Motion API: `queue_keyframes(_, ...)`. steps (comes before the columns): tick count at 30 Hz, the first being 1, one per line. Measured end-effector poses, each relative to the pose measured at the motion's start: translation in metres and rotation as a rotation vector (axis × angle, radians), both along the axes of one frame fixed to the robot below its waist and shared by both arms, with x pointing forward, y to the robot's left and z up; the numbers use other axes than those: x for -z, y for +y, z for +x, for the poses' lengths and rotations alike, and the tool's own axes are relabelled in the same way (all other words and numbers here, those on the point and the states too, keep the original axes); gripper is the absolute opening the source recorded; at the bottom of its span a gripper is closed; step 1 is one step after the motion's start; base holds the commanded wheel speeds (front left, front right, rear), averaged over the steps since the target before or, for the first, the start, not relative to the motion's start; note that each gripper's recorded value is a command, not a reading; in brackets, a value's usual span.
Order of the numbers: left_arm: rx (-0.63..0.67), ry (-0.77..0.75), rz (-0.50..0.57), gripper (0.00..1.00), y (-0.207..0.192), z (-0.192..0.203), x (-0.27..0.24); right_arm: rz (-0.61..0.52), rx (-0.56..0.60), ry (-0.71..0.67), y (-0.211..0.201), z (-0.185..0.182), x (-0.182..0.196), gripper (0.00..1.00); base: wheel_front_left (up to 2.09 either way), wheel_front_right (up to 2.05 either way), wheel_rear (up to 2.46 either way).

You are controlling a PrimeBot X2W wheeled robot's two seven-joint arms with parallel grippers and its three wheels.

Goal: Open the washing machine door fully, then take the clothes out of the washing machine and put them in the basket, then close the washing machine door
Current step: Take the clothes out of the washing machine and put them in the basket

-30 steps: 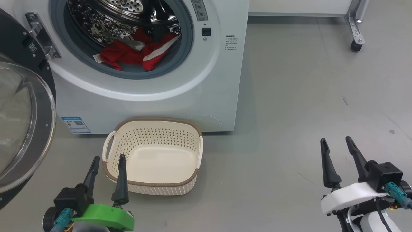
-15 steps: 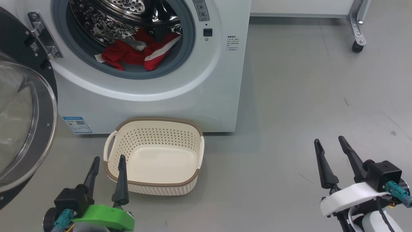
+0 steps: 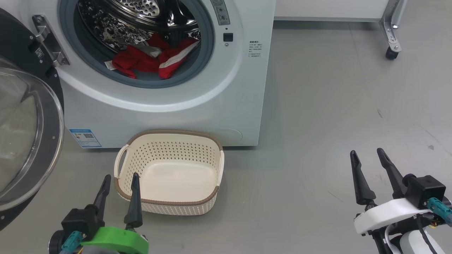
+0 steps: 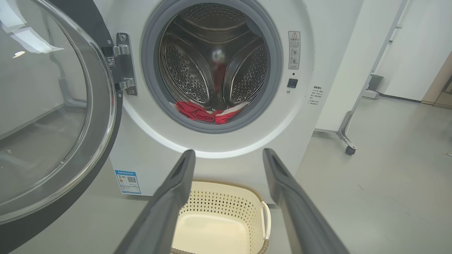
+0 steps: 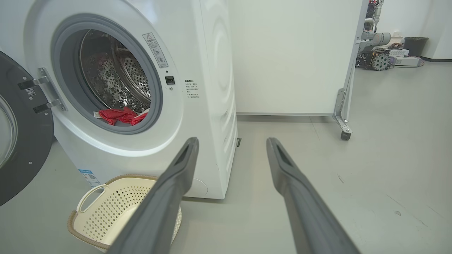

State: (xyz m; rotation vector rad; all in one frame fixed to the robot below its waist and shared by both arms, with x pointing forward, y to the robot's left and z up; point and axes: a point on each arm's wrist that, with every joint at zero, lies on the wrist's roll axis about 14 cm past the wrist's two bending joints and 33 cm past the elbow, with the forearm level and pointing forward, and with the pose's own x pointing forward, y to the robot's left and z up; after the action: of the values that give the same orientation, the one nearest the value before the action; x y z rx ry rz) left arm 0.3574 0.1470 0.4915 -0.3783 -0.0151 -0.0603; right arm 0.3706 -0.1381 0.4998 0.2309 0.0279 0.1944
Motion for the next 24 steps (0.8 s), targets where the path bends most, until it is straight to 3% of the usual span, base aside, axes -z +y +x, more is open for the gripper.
queue_keyframes(13,0.007,0.0,-0.005,1.0,-0.0017,-0.0014,0.0,0.0,-0.005,0.0,0.0017,-0.0001,0.0,1.0,0.0,0.0,0.0)
queue_keyframes(24,0.008,0.008,-0.097,1.0,-0.0013,-0.0014,-0.0005,-0.002,-0.004,0.004,0.0027,0.0005,0.0012,1.0,0.14,-0.14,0.0)
